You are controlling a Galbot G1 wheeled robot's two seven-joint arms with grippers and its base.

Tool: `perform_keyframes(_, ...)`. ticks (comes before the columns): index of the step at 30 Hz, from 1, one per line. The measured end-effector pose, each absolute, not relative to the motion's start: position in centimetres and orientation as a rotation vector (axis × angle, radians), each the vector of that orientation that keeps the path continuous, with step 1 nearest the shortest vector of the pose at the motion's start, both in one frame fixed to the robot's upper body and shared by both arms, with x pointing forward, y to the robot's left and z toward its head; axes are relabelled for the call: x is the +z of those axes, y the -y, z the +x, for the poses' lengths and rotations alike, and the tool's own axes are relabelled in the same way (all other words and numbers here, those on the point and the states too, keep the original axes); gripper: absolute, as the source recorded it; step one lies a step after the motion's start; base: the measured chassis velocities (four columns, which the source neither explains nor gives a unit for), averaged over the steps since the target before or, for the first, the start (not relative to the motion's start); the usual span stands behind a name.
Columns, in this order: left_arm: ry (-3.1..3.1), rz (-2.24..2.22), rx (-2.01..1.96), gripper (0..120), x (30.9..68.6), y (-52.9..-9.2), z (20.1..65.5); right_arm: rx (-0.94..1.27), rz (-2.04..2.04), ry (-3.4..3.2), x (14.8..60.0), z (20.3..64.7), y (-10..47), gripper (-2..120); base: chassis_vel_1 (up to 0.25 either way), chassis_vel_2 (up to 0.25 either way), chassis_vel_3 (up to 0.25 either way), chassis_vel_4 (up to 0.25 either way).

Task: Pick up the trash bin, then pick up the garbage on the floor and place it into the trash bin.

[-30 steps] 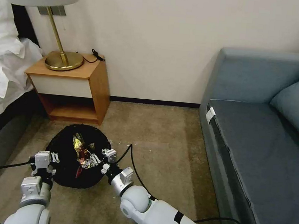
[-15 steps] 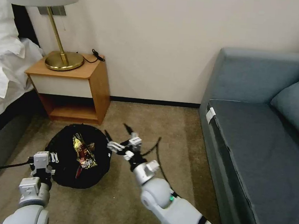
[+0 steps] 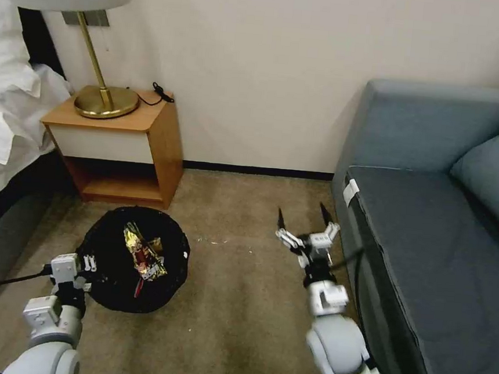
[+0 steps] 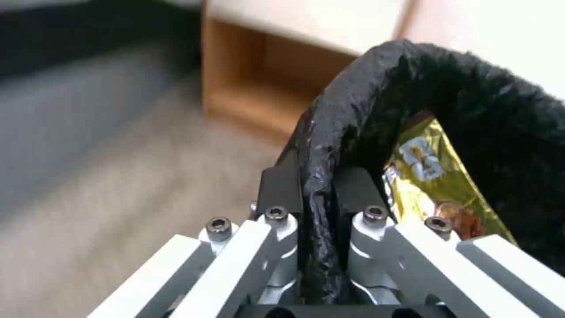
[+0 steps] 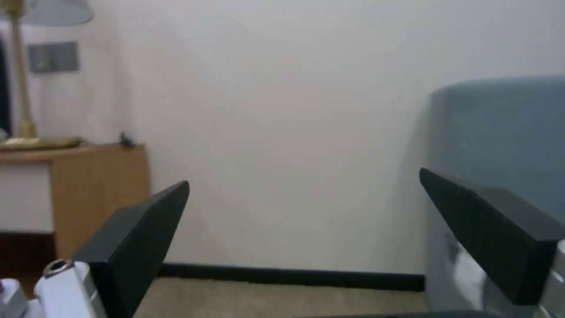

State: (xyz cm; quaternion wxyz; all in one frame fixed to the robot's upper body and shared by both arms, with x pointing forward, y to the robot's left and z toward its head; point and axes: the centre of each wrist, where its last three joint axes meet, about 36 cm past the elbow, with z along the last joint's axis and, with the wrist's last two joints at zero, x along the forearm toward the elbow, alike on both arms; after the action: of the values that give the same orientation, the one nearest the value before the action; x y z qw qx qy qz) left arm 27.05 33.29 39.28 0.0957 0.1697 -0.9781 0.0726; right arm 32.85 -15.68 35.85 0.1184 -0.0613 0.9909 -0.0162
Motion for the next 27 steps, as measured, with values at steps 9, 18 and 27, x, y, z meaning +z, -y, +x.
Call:
perform_keyframes(9,2.618,0.687,0.852,7,40.7,-33.9,28.6,0.008,-0.059,-2.881,36.4,31.5,17.0,100,0.0,0.0,0.0,0.0)
perform_keyframes(18,2.461,0.829,0.935,7,37.0,-34.0,28.9,0.021,-0.033,-2.886,35.8,31.1,17.1,100,0.0,0.0,0.0,0.0)
perform_keyframes(27,2.465,0.864,0.843,7,36.7,-34.0,29.0,0.038,-0.035,-2.903,35.2,30.8,16.7,100,0.0,0.0,0.0,0.0)
